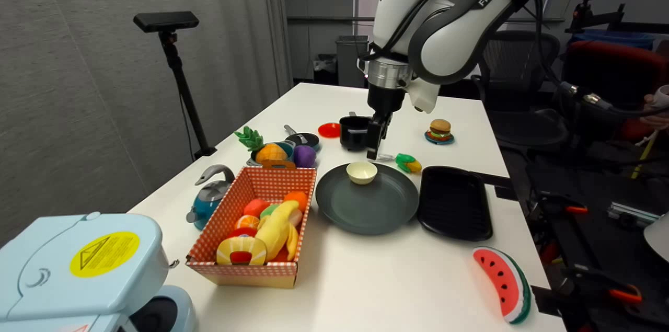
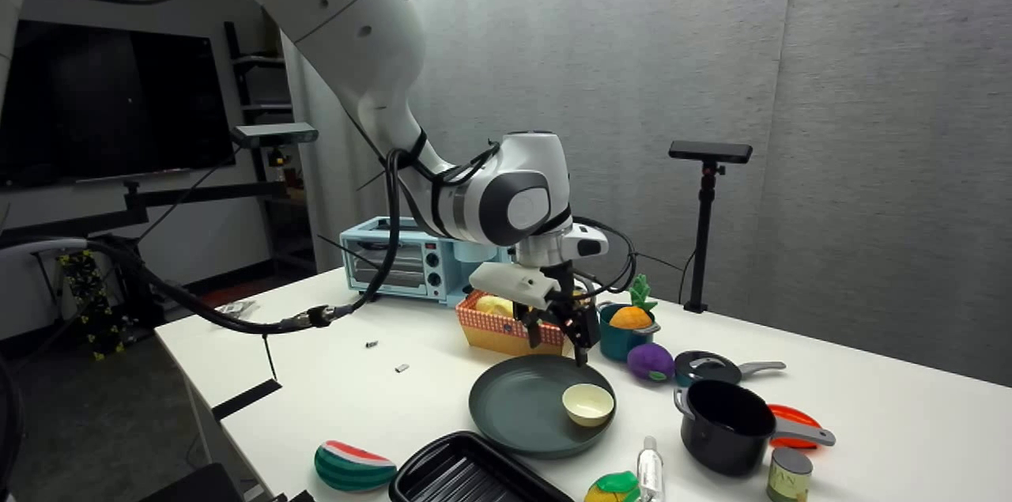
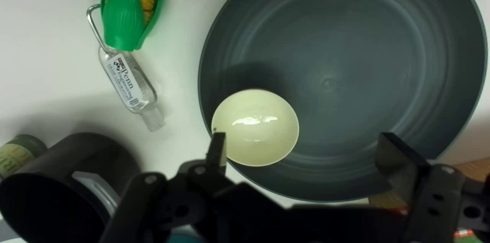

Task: Put the white bowl in the black pot then place the plate over the pot

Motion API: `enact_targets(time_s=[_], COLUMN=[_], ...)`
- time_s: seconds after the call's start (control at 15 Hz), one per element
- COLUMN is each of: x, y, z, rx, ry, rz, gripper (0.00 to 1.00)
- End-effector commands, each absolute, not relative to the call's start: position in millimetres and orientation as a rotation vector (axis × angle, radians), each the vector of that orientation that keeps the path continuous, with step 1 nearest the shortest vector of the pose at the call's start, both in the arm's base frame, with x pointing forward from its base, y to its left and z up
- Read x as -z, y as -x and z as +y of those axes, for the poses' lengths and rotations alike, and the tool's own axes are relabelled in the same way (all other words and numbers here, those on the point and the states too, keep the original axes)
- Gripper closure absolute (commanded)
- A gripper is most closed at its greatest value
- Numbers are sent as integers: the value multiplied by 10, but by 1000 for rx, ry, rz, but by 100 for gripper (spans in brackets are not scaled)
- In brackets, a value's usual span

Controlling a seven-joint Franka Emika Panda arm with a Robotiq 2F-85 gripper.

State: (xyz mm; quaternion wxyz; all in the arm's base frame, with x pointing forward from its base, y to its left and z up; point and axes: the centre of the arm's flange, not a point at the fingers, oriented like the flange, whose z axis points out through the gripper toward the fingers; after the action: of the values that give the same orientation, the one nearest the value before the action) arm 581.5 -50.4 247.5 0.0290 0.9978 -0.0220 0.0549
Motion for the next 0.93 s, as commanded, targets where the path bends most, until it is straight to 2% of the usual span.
enact_targets(time_s=[0.0, 0.87], x=[-2321, -1820], y=[-6083, -6407], z=[-524, -702], rx=[-168, -123], ry=[-3093, -3099], rz=[-65, -108], gripper=[0, 1])
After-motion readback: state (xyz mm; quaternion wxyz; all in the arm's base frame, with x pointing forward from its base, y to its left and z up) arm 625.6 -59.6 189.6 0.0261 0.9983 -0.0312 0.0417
